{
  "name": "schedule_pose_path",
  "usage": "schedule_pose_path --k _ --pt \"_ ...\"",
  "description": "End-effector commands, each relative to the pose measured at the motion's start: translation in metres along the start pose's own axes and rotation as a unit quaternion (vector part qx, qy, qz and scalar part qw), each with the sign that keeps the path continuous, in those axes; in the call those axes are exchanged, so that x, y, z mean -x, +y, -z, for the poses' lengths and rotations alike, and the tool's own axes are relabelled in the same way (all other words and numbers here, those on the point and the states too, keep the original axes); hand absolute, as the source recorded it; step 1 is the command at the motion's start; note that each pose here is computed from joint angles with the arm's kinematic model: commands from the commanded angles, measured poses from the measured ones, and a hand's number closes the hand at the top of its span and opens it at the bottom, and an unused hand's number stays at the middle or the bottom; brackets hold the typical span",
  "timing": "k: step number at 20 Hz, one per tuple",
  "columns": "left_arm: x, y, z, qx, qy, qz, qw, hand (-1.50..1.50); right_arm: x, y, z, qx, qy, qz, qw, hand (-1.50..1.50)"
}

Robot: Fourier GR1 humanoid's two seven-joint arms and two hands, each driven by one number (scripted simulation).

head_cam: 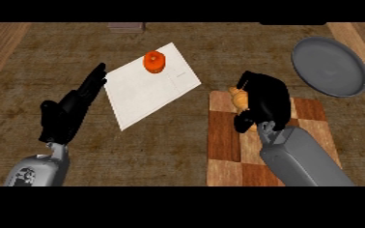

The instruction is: Pick the croissant from the cutting board and place it in the pan

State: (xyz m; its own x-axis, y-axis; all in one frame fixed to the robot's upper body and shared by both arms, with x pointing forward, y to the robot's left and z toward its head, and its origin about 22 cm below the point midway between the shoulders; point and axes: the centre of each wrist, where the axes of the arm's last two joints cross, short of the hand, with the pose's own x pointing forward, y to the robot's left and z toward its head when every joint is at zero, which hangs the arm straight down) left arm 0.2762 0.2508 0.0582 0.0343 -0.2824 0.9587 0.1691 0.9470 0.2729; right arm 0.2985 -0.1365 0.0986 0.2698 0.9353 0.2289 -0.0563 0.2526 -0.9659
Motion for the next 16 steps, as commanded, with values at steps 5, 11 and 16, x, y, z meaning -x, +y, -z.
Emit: schedule_pose_path --k 5,11,16 --pt "-0.010 0.005 0.004 0.004 0.006 -0.007 0.9999 0.00 -0.017 -0.035 -0.015 0.197 -0.011 0.053 0.979 1.50" --pt "0.011 -0.003 -0.011 0.004 0.003 0.007 1.0000 0.00 0.005 -0.016 0.013 0.230 0.038 0.100 0.967 1.50" --pt "0.002 0.002 0.000 0.000 0.001 -0.003 1.0000 0.00 0.048 -0.039 0.045 0.254 0.055 0.182 0.948 1.50"
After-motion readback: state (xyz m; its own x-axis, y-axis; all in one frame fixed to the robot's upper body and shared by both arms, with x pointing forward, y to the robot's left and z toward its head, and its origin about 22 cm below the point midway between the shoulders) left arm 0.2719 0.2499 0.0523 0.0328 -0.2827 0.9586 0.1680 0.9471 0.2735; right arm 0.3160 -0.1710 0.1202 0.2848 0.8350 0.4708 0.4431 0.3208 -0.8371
